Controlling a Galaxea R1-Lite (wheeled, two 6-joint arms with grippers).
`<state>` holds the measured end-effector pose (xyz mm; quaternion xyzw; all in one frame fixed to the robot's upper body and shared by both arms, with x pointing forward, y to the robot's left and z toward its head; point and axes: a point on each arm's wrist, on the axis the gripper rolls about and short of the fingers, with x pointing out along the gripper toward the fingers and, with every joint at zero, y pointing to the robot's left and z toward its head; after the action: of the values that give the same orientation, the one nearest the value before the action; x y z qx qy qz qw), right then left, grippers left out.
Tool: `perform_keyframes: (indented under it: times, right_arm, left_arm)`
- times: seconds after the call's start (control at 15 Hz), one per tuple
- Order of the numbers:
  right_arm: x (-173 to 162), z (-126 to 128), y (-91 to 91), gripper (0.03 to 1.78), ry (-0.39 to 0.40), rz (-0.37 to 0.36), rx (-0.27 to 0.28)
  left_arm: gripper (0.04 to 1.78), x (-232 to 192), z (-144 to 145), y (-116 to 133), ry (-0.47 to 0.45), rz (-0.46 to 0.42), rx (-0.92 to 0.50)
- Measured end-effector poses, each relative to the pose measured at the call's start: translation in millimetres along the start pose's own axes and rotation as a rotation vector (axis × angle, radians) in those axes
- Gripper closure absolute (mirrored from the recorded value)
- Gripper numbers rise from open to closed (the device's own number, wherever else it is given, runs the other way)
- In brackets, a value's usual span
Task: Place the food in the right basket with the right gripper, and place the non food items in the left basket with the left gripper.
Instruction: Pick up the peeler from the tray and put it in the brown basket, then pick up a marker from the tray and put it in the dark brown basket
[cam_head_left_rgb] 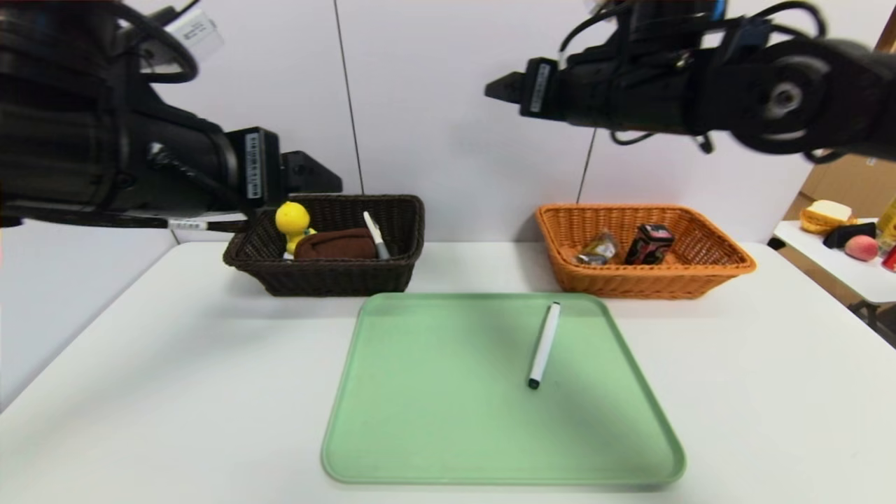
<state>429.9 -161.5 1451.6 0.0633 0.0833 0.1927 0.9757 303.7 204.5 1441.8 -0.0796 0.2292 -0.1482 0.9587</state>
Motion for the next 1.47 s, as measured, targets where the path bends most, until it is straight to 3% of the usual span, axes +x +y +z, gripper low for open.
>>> perform_keyframes:
  times: [0.13,0.33,0.67,0.8,1.0,1.2,1.33,1.47]
  right_arm:
    - [-42,12,-38.1,0.20,0.136,-0.122,-0.022]
    - [-97,11,-78.5,0.17,0.352,-0.249,0.023]
    - [-152,-28,-98.1,0.13,0.719,-0.369,0.107]
    - [-161,-49,-103.1,0.13,0.804,-0.396,0.130]
    - [-165,-83,-111.7,0.12,0.834,-0.402,0.157]
    - [-163,-118,-120.5,0.12,0.749,-0.390,0.125]
    - [-163,-127,-124.7,0.12,0.667,-0.391,0.106]
    - [-165,-134,-125.5,0.12,0.659,-0.395,0.106]
  left_arm:
    - [0.13,29,5,-26,0.023,-0.051,0.024]
    - [0.13,72,2,-63,0.082,-0.098,0.063]
    - [0.13,146,-50,-120,0.245,-0.141,0.186]
    - [0.13,169,-76,-142,0.266,-0.169,0.215]
    - [0.13,191,-110,-161,0.323,-0.179,0.230]
    - [0.13,202,-135,-171,0.372,-0.179,0.262]
    - [0.13,207,-142,-172,0.383,-0.164,0.274]
    - [0.13,211,-147,-173,0.391,-0.158,0.280]
